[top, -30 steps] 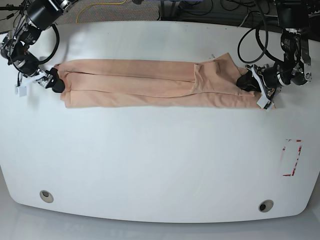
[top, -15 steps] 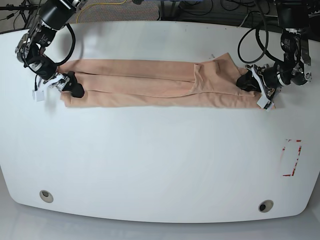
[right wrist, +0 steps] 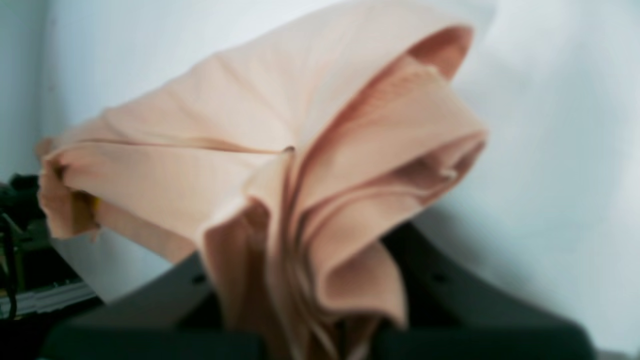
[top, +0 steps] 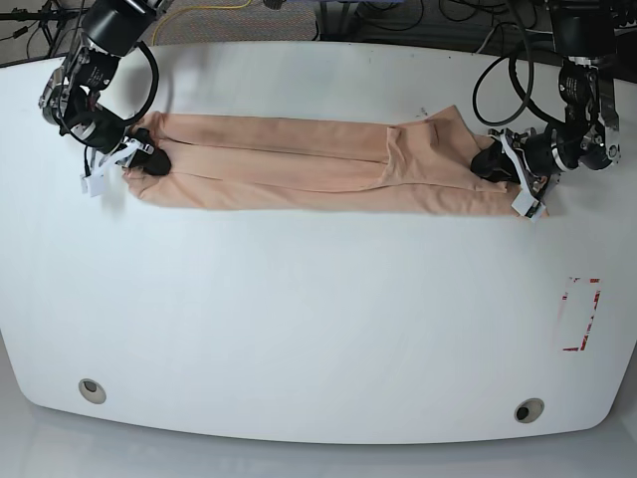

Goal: Fold the T-shirt properly
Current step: 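Shift the right gripper along the strip end and regrasp it, then lift the strip end with the right gripper and fold it toward the middle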

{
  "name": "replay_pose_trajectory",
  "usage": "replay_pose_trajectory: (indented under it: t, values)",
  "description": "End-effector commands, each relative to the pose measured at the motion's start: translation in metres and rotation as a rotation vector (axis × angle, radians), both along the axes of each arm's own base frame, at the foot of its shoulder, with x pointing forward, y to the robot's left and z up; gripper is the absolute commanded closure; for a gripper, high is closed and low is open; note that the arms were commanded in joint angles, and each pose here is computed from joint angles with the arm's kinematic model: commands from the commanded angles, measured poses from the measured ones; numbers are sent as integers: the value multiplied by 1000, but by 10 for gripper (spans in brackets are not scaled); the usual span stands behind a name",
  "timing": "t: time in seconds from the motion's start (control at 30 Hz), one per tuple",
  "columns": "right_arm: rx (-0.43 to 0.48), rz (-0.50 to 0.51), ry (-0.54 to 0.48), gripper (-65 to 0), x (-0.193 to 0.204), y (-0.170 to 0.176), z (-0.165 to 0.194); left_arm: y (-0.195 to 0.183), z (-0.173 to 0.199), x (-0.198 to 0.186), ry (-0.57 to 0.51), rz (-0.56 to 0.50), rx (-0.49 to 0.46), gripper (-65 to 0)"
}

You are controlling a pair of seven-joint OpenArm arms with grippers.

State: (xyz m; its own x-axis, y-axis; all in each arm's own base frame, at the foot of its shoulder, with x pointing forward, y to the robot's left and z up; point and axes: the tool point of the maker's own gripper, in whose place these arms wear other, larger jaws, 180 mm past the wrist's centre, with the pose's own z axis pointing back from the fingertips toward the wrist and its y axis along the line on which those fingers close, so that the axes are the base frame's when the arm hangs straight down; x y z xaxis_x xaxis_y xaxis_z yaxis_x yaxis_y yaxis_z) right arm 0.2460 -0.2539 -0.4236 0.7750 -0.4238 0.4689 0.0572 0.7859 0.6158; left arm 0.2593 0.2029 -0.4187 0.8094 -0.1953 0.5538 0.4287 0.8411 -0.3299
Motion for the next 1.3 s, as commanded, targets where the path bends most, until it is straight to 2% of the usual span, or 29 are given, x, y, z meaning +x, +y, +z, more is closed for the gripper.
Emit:
replay_pose_trajectory:
  t: [0.0,0.23,0.37,0.5,1.07,1.27]
  values:
    - [-111,20,-66,-2,6,-16,29,15,-8,-9,54,-12,83,-121]
    - [-269,90,-184,-2,9,-10,75,14,-8,-8,53,-14,83,-121]
    - [-314,160,-254,-5,14,15,97,9,-11,-10,62,-33,82,-121]
    - [-331,187,-304,-5,19,39,119,-2,-16,-15,80,-72,80,-121]
    - [-151,345,-379,-6,22,151,126,-17,-23,-24,105,-127,76,-121]
    - [-208,413,-367,-6,30,173,121,-20,-24,-25,110,-139,76,-121]
